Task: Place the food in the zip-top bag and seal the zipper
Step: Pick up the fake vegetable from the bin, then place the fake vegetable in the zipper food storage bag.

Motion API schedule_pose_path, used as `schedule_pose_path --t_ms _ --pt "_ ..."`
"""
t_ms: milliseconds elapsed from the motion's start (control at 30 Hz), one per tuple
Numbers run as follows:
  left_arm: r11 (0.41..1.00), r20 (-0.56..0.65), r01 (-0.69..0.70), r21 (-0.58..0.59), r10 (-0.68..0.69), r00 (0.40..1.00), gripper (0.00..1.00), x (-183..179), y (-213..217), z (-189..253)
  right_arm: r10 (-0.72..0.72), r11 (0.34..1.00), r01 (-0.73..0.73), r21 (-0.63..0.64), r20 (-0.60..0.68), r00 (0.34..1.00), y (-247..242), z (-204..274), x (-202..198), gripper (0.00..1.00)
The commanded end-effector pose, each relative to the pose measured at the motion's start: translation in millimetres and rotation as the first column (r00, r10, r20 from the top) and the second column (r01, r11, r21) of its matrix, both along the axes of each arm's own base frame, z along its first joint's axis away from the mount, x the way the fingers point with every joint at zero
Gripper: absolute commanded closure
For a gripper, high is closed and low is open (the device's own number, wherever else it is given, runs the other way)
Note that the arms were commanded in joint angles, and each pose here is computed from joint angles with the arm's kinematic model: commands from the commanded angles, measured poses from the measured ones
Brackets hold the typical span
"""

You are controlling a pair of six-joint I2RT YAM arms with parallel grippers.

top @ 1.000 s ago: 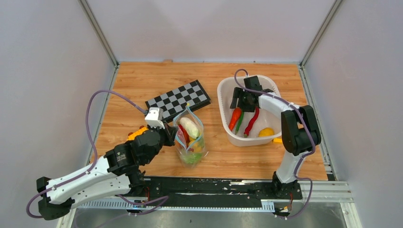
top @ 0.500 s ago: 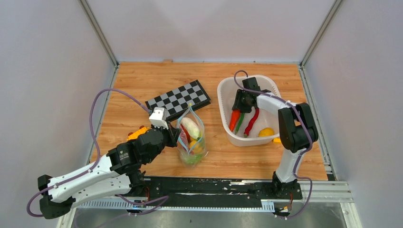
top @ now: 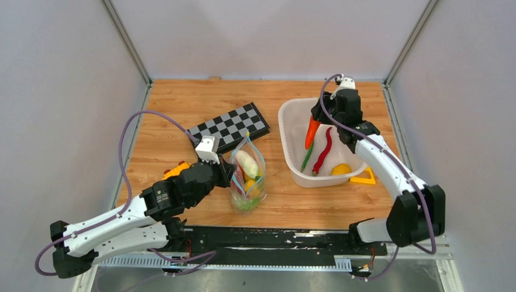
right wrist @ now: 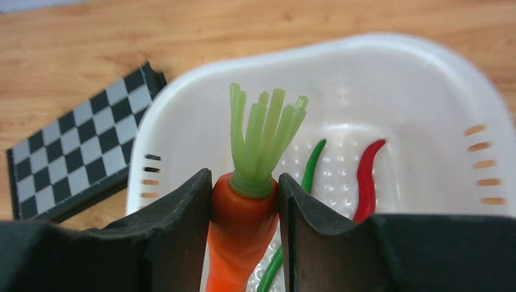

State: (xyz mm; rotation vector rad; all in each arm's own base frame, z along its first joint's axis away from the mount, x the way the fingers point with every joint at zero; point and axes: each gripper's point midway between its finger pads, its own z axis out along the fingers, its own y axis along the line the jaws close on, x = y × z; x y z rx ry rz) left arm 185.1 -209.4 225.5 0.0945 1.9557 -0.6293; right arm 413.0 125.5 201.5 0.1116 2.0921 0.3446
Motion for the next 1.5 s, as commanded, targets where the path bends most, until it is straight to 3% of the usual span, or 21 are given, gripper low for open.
schedule_pose_path --t_ms 0,233,467,667,1033,1467 --pt "0.996 0.018 0.014 -0.084 -0.013 1.0 1.0 -1 -8 27 -0.015 1.0 0.02 -0.021 0.199 0.98 -14 54 -9 0.78" --pt "0.993 0.006 0.038 -0.114 -0.038 0.999 1.0 -4 -15 27 0.1 0.985 -0.142 0.094 0.35 0.931 10 110 -48 0.78" --pt "0.993 0.001 0.039 -0.115 -0.039 0.999 1.0 -4 -16 29 0.226 0.923 -0.331 0.197 0.418 0.88 47 141 -89 0.78" --pt "0.993 0.007 0.045 -0.11 -0.044 0.999 1.0 -3 -18 31 0.319 0.874 -0.437 0.211 0.43 0.845 81 154 -106 0.78" --pt "0.988 0.012 0.062 -0.143 -0.061 0.998 1.0 -5 -22 31 0.402 0.821 -0.537 0.193 0.472 0.785 121 171 -142 0.78" --pt "0.983 0.003 0.073 -0.17 -0.074 0.997 1.0 -8 -25 30 0.419 0.794 -0.574 0.199 0.506 0.754 133 183 -159 0.78"
